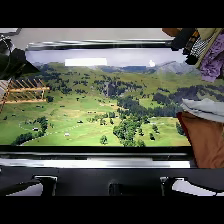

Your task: Fold the clothes and pants, and hang the long-sleeved shirts on hangers.

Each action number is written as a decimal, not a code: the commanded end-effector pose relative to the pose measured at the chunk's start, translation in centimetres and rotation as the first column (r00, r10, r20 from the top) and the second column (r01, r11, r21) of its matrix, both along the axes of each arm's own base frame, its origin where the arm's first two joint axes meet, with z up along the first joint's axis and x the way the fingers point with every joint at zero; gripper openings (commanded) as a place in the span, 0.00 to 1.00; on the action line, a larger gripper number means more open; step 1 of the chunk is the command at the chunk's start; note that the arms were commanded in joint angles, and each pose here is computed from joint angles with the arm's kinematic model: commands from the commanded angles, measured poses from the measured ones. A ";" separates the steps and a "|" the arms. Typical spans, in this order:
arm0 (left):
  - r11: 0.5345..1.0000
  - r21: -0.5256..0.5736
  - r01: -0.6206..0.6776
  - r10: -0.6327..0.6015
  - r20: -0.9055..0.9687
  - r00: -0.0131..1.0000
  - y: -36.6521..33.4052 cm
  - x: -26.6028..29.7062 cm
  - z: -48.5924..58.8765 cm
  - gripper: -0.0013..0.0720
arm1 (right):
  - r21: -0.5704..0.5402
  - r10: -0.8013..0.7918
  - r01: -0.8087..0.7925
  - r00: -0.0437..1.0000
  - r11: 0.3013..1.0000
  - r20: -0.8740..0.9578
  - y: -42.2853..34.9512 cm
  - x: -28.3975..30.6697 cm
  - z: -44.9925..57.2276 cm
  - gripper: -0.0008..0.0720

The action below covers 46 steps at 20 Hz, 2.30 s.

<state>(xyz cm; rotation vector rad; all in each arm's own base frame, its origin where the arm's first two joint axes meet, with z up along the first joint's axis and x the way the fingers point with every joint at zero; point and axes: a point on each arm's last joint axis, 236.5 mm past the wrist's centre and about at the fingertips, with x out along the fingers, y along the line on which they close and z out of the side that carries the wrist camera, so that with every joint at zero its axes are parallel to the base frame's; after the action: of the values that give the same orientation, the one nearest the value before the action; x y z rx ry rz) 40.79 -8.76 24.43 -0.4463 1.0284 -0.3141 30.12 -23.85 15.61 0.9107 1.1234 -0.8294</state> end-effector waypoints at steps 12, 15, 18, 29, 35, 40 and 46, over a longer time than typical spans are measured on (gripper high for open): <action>1.000 0.000 0.001 -0.001 -0.001 1.000 0.0 0.0 0.0 0.04 | 0.082 0.124 -0.094 0.814 0.992 -0.567 -0.7 -11.9 -13.2 0.07; 1.000 0.000 0.001 -0.001 -0.001 1.000 0.0 0.0 0.0 0.04 | 0.077 0.123 -0.095 0.771 0.992 -0.625 -0.9 -13.5 -14.1 0.07; 1.000 0.000 0.001 -0.001 -0.001 1.000 -0.1 0.0 0.0 0.04 | 0.086 0.126 -0.091 0.740 0.992 -0.661 -0.8 -14.6 -14.4 0.07; 1.000 0.000 0.001 -0.001 0.000 1.000 0.0 0.0 0.0 0.04 | 0.147 0.146 -0.063 0.730 0.987 -0.667 0.8 -15.1 -14.8 0.07; 1.000 0.000 0.001 -0.001 0.000 1.000 0.0 0.0 0.0 0.04 | 0.108 0.122 -0.064 0.695 0.992 -0.709 -0.1 -16.2 -14.1 0.81; 0.997 0.071 -0.032 0.035 -0.035 0.999 1.7 0.4 -1.7 0.05 | -0.023 0.059 -0.081 0.867 0.996 -0.496 -1.2 -11.6 -12.8 0.65; 0.932 0.360 0.052 0.010 -0.167 0.986 6.4 -0.6 -11.6 0.04 | 0.065 0.508 -0.530 0.836 0.845 0.206 14.8 7.6 -9.5 0.07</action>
<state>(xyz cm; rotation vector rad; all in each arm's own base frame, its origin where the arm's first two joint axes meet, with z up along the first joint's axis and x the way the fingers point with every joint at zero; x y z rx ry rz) 40.43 -4.39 16.82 -0.2831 1.1856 -0.1377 29.92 -17.79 3.47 0.7059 1.3451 -0.5925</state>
